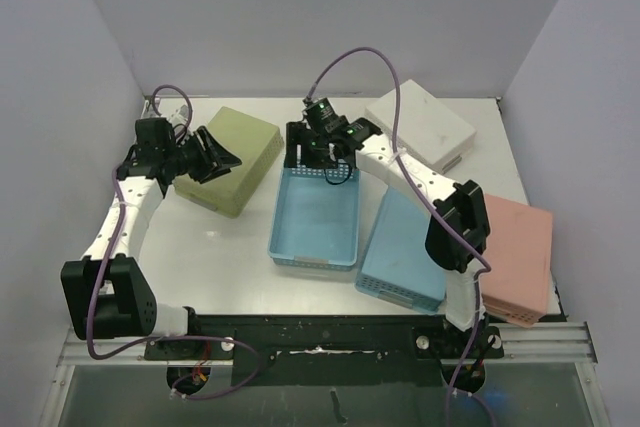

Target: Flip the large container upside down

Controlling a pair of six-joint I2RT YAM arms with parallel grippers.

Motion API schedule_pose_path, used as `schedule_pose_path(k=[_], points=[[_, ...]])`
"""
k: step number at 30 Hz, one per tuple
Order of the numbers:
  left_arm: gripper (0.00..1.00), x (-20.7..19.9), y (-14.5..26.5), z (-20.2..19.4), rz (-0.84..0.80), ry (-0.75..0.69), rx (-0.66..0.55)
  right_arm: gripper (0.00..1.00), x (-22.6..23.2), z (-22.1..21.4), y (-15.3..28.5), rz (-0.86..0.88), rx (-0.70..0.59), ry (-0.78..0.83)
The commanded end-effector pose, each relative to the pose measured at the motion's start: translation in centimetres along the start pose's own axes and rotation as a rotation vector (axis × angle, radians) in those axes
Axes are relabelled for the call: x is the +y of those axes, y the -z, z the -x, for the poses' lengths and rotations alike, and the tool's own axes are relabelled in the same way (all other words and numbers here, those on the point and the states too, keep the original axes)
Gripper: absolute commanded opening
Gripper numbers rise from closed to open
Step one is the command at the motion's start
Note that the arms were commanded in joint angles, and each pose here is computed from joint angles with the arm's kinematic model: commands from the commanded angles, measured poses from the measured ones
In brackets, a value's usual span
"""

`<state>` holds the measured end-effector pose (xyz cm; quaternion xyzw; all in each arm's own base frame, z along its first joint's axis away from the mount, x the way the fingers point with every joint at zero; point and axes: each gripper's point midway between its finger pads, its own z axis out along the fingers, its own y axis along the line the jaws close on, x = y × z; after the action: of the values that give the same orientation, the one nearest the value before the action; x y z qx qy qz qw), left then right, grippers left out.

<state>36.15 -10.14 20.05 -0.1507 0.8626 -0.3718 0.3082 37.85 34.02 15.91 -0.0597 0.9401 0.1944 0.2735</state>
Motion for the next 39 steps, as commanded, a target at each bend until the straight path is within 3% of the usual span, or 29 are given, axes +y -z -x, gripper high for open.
schedule_pose_path(k=[1,10,13,18,25,30,34,39], points=[[0.45,-2.4,2.1,1.9,-0.025,-0.089,-0.069,0.72,2.9,1.2,-1.6,0.071,-0.03,-0.055],[0.45,-2.3,2.5,2.1,-0.005,-0.106,-0.075,0.75,4.8,-1.2,-5.2,0.02,0.028,-0.119],[0.45,-2.2,2.5,2.1,-0.002,-0.104,-0.076,0.7,5.2,-2.6,-6.7,0.025,0.062,-0.116],[0.45,-1.9,2.5,1.8,0.001,-0.098,-0.074,0.47,7.1,-2.0,-6.9,0.083,0.051,-0.106],[0.45,-2.2,3.0,2.1,-0.001,-0.099,-0.085,0.02,9.8,-1.5,-6.2,0.188,0.063,-0.091],[0.45,-5.5,4.4,4.2,-0.076,-0.089,-0.15,0.0,14.5,1.2,-2.0,0.419,0.011,-0.055],[0.45,-10.5,7.7,6.9,-0.172,-0.136,-0.257,0.0,19.8,3.7,3.8,0.727,-0.033,-0.046],[0.45,-14.8,10.9,8.7,-0.25,-0.168,-0.336,0.0,22.4,3.7,7.2,1.018,0.034,-0.126]])
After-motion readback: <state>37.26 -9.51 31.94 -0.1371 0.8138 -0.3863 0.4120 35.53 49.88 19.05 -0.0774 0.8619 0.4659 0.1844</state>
